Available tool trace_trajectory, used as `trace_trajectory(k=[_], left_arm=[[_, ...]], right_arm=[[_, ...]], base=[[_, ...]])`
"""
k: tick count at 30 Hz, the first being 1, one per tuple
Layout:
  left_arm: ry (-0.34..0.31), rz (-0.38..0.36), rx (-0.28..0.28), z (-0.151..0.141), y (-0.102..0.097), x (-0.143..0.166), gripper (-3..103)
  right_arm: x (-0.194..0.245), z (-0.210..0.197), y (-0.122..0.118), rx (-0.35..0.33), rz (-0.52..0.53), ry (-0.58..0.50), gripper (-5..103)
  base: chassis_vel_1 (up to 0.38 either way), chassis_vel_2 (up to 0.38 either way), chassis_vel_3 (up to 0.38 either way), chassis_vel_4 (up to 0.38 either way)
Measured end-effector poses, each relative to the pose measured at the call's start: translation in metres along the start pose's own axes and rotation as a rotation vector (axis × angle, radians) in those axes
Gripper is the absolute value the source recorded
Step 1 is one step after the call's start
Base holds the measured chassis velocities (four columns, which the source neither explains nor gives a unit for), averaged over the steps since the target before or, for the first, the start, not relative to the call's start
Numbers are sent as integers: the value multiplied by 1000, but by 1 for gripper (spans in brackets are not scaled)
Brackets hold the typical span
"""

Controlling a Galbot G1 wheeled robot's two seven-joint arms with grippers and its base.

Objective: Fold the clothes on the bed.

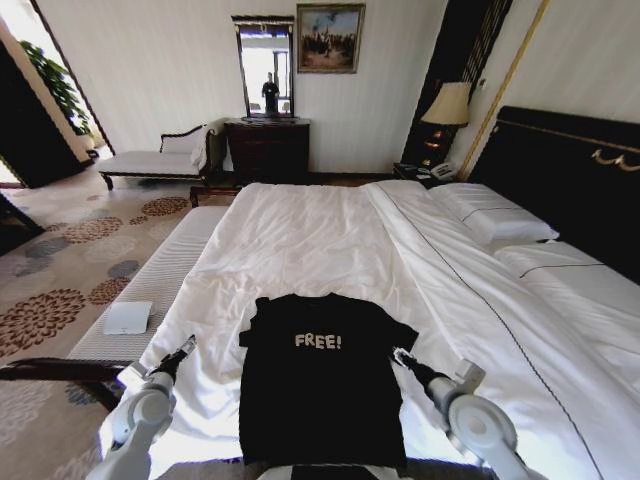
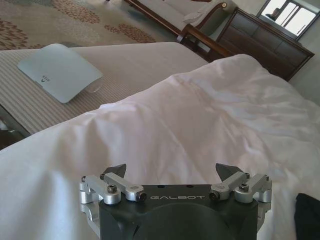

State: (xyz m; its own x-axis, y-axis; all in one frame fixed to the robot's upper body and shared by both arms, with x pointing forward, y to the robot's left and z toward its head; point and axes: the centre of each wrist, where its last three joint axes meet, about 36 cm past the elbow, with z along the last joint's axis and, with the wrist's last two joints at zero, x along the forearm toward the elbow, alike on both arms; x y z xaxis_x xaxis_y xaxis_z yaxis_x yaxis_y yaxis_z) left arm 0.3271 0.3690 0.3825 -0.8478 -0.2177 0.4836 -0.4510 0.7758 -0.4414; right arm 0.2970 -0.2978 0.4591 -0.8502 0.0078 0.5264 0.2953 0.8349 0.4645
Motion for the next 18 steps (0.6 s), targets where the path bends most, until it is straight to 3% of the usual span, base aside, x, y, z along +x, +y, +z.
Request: trace_trajectory(k=[4, 5, 6, 9, 11, 13, 16, 17, 18], left_arm=[[-19, 79, 49, -21, -17, 14, 100], [-53, 230, 117, -53, -36, 31, 100], [-53, 230, 117, -53, -36, 31, 100], [-87, 380, 96, -62, -52, 39, 100], [-76, 416, 80, -57, -58, 40, 100], [-32, 419, 18, -44, -67, 40, 100], [18, 356, -185, -10, -75, 33, 100], [18, 356, -185, -10, -75, 33, 100], [30, 340, -275, 4, -75, 31, 100]], right_arm=[[-6, -8, 1, 67, -39, -171, 86], [-13, -14, -2, 86, -75, -305, 99], [-13, -14, -2, 86, -75, -305, 99], [-20, -17, -6, 77, -98, -401, 100], [-22, -18, -7, 71, -99, -422, 100], [-22, -19, -9, 57, -94, -440, 100], [-22, -18, -11, 34, -80, -446, 100], [-22, -18, -11, 34, -80, -446, 100], [-22, -16, -12, 24, -72, -443, 100]], base=[[0, 0, 0, 0], [0, 0, 0, 0], [0, 0, 0, 0], [0, 0, 0, 0], [0, 0, 0, 0], [0, 0, 0, 0], [0, 0, 0, 0], [0, 0, 0, 0], [0, 0, 0, 0]])
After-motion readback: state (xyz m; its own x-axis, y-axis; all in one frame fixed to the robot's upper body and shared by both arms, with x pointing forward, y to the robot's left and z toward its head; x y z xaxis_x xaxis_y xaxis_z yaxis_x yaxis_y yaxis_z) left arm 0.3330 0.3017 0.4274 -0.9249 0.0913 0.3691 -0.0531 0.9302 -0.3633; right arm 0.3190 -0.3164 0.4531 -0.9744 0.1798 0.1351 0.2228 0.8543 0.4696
